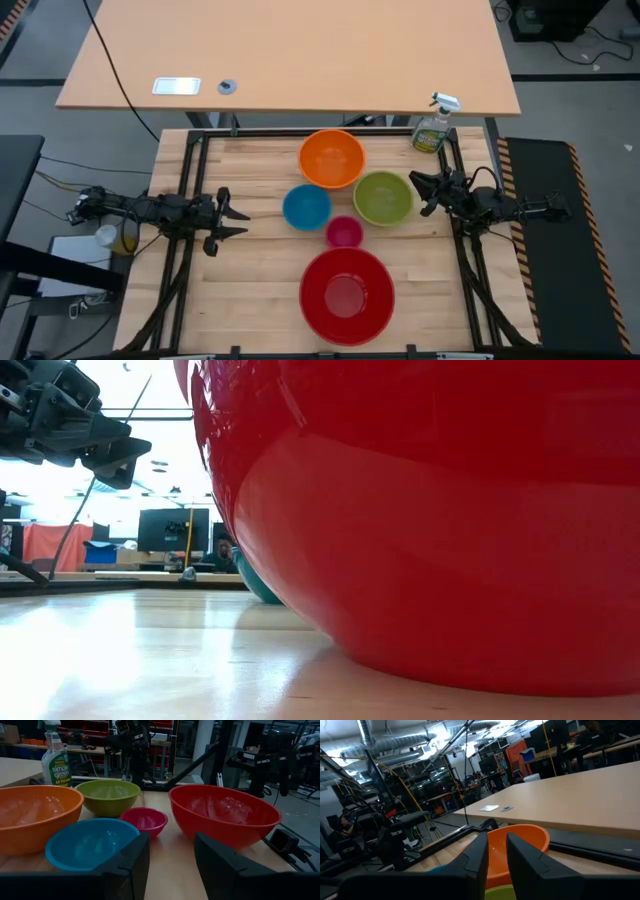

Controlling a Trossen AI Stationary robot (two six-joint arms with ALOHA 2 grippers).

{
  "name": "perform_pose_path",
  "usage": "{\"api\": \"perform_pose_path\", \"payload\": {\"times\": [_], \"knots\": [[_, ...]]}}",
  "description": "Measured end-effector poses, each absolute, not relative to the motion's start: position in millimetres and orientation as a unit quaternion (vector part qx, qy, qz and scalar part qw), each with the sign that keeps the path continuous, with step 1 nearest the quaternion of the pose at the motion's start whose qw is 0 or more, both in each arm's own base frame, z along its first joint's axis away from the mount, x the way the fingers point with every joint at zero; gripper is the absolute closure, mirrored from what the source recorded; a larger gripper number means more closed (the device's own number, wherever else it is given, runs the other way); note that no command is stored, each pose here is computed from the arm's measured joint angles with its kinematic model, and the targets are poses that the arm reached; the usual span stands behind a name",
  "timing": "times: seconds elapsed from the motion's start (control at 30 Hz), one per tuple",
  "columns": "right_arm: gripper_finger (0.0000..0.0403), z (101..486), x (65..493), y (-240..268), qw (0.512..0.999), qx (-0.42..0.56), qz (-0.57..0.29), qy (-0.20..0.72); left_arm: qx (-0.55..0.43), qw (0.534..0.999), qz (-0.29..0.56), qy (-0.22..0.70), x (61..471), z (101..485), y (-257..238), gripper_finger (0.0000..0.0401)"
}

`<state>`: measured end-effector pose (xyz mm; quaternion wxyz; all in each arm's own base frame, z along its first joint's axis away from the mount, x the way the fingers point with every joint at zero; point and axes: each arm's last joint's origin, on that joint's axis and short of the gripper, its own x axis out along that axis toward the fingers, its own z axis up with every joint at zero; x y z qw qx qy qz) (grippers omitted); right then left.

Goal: Nest bowls inside each other

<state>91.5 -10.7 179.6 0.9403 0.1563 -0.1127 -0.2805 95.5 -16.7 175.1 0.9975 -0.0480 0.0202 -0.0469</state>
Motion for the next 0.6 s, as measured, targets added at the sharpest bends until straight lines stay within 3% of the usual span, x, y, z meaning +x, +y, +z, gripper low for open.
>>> {"api": "perform_pose_path", "payload": {"times": [0.6], "knots": [[0.0326, 179.6, 91.5, -10.6, 0.940, 0.156, -0.280, -0.113, -0.056, 0.997, -0.047, 0.011, 95.6, 176.8, -16.7, 0.0246]]}}
